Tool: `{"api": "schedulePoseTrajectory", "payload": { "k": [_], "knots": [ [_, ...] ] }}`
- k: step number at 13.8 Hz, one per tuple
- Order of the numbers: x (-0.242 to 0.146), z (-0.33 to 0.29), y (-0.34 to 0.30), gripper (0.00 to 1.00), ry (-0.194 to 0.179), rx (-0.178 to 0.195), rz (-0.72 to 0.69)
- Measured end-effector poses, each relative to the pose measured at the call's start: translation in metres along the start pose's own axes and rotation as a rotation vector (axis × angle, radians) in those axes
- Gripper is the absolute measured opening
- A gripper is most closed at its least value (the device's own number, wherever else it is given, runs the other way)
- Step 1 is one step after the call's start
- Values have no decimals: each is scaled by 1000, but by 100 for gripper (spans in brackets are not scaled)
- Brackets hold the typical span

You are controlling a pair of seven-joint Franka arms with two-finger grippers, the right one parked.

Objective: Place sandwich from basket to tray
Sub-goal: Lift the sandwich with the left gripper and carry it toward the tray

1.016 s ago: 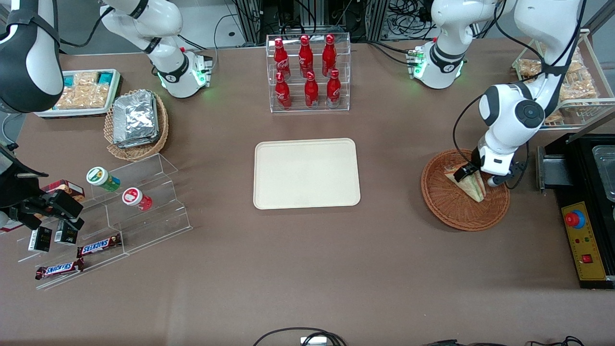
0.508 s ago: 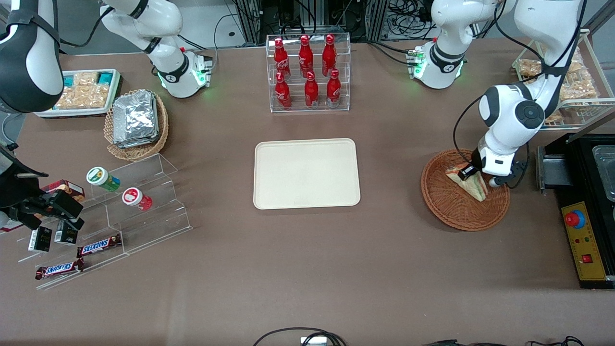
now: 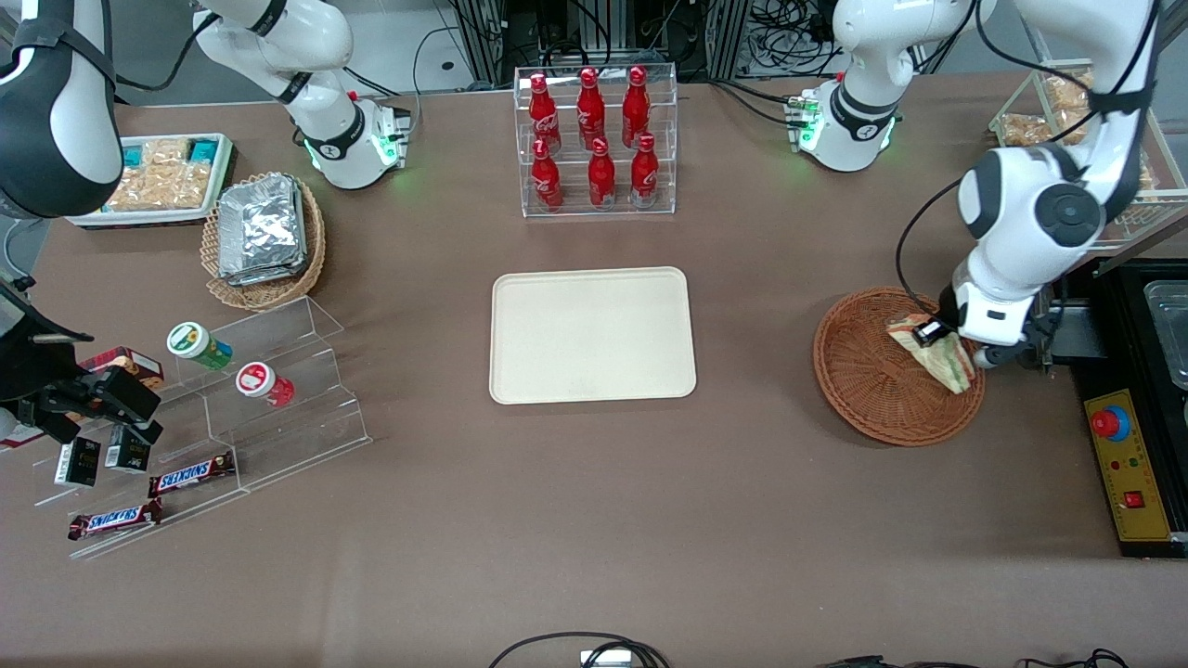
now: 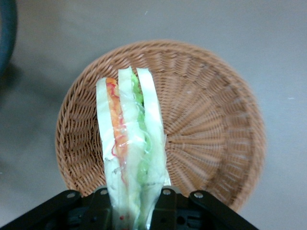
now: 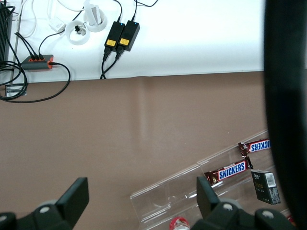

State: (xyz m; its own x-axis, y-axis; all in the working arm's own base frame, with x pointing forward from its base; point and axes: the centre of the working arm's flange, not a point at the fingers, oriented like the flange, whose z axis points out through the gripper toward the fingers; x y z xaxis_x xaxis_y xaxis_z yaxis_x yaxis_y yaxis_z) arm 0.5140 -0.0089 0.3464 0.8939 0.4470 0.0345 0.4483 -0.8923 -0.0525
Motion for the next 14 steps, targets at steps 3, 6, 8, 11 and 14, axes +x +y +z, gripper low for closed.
{"api": "schedulePoseTrajectory", "payload": {
  "k": [3,6,8,11,14],
  "knots": [
    [12,-69,47,20,-34,28,47],
    [9,-110,100,20,-33,10,55],
    [-3,-123,138,20,-24,-19,58],
    [-37,-130,195,20,-24,-11,115],
    [-79,-127,248,20,2,11,222]
  ]
}}
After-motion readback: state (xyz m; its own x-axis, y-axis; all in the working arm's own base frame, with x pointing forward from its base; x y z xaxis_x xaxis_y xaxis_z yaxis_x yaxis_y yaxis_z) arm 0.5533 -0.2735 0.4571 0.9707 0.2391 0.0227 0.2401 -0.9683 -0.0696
